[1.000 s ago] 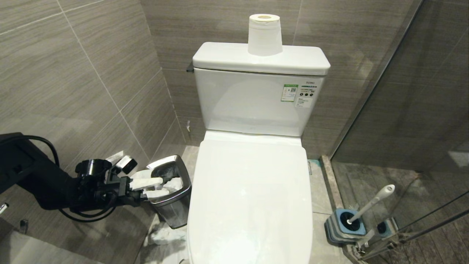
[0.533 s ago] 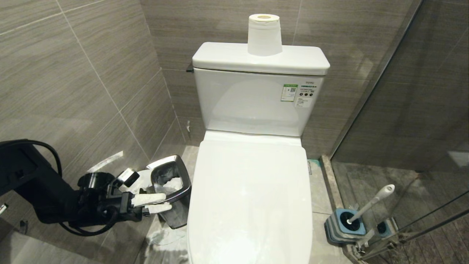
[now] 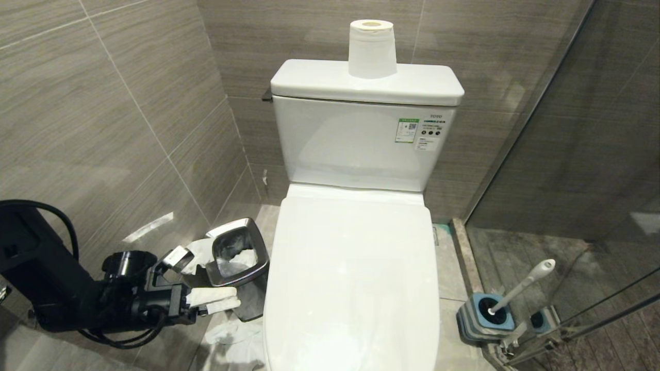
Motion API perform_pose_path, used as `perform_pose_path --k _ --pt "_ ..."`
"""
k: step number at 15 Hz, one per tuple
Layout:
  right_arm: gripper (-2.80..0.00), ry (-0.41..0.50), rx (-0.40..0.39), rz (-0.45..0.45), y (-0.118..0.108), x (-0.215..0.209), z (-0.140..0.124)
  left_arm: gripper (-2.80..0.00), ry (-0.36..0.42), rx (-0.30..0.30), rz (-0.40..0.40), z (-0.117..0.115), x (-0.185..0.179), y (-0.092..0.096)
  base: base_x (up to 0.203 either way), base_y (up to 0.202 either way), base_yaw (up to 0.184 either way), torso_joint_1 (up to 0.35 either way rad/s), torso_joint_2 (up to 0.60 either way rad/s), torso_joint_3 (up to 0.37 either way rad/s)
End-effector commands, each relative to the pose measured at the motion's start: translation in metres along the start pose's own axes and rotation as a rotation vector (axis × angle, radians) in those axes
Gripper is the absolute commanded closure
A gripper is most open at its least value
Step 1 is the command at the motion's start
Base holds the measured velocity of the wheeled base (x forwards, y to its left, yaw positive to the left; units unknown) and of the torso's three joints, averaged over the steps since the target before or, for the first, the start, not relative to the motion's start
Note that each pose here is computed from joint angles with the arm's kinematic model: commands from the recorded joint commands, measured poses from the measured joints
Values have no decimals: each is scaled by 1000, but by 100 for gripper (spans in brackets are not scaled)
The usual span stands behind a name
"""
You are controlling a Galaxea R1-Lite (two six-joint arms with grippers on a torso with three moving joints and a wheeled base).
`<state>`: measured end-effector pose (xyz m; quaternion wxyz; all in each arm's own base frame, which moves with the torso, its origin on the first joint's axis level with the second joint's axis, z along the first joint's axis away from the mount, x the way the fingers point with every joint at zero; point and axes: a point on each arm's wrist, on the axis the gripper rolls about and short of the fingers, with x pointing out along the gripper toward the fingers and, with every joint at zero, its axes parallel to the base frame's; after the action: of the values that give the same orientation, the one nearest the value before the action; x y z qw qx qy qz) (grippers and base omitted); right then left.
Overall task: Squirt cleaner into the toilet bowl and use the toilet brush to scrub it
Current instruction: Use the left hand to lift the toilet lid slightly
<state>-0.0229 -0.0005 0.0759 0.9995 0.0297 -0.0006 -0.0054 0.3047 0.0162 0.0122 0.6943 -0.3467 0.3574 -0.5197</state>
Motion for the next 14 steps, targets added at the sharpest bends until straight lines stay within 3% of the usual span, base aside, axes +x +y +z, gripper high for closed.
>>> perform_pose_path --k 1,8,14 --pt "0 2 0 0 0 0 0 -280 1 -12 -2 -9 -2 -8 0 0 0 0 0 0" --pt "0 2 0 0 0 0 0 -280 -19 -19 30 -18 -10 -14 0 0 0 0 0 0" --pt "0 1 0 0 0 0 0 -280 -9 -30 87 -46 -10 -21 0 0 0 0 0 0"
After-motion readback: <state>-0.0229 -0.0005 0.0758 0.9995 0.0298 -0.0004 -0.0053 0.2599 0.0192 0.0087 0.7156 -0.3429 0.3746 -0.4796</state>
